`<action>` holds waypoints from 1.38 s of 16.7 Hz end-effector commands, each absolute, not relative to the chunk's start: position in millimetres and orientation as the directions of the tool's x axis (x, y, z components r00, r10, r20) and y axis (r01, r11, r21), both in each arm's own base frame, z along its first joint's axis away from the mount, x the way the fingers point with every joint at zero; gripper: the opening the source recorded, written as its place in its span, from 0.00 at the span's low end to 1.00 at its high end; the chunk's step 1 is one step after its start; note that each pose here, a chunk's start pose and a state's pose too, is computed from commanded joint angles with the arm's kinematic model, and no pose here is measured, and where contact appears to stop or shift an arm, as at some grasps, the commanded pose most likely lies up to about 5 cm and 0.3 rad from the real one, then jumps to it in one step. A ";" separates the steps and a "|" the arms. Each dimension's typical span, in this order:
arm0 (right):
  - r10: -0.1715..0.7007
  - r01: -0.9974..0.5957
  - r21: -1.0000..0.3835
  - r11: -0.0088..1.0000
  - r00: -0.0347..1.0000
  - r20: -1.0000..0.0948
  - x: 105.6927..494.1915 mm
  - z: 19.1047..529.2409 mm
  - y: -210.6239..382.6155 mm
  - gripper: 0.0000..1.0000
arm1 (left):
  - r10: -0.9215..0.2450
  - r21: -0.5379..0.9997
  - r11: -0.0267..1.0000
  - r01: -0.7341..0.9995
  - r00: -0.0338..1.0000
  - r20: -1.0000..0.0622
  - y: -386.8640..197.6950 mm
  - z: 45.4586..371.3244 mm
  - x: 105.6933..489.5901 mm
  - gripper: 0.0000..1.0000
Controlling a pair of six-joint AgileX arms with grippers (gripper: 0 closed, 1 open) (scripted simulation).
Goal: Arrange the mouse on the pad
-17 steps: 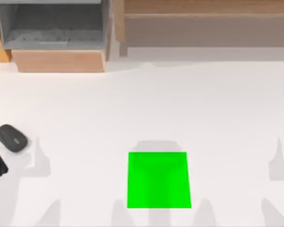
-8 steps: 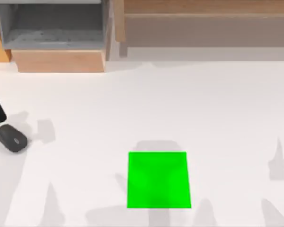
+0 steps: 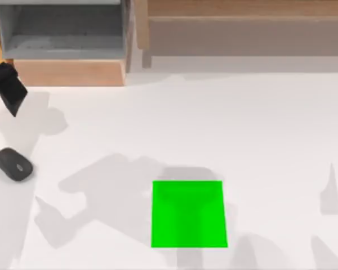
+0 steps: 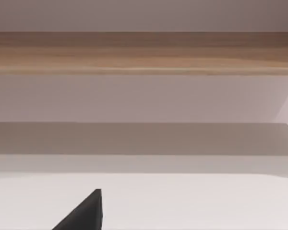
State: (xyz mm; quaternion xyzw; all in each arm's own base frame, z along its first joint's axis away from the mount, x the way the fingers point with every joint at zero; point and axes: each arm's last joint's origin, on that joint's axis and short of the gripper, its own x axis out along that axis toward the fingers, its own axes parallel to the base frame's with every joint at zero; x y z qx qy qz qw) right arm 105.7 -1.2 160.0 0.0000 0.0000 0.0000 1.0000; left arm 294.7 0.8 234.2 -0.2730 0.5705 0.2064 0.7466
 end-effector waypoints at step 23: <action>0.000 0.000 0.000 1.000 1.000 0.000 105.7 160.0 -1.2 1.00 | 0.001 -0.003 0.650 -0.760 0.006 -1.000 2.0 110.1 358.6 1.00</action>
